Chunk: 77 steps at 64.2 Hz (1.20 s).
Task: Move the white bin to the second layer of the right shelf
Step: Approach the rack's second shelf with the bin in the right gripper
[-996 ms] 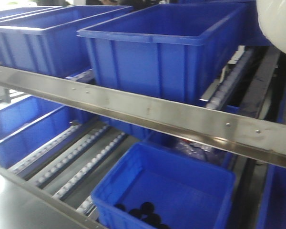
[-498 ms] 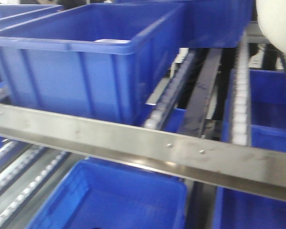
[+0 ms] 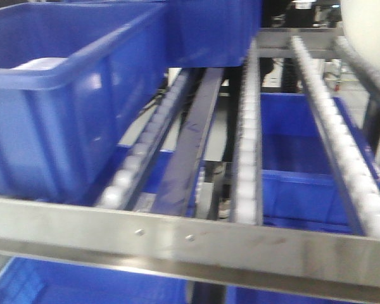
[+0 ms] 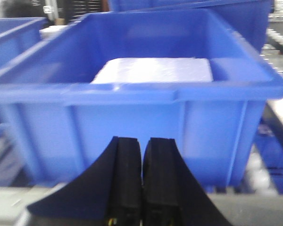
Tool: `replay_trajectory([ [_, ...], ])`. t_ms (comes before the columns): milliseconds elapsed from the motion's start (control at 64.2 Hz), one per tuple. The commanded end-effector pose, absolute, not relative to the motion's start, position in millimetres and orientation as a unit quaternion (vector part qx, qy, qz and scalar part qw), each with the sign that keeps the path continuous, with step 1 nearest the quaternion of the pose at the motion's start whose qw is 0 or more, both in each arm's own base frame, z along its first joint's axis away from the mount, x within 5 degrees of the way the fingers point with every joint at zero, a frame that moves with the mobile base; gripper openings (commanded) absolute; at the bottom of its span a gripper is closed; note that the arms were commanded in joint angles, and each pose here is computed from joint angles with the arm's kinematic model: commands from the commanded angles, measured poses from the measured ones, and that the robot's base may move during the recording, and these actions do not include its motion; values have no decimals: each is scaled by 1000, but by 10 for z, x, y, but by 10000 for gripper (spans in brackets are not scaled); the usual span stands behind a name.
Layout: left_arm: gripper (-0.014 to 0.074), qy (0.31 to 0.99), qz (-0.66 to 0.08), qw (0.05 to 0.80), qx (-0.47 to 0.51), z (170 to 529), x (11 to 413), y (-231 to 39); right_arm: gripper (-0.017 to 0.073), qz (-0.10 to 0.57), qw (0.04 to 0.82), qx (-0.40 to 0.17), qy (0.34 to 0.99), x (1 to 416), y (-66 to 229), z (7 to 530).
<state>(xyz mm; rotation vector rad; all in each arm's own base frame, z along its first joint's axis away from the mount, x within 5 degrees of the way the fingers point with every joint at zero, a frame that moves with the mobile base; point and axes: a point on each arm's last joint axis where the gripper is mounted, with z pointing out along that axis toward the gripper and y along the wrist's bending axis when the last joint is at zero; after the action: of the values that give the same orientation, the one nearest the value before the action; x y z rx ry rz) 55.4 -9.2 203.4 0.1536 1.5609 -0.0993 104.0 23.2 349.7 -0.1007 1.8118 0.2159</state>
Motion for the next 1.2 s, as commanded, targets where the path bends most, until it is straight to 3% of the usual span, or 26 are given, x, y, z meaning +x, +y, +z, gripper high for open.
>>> replay_trajectory([
  [0,85,681,-49,728,63,1994,558,-90,57,102,660,-46,743,1036,236,3686],
  [1183,85,681,-49,728,63,1994,558,-90,57,102,660,-46,743,1036,236,3686],
])
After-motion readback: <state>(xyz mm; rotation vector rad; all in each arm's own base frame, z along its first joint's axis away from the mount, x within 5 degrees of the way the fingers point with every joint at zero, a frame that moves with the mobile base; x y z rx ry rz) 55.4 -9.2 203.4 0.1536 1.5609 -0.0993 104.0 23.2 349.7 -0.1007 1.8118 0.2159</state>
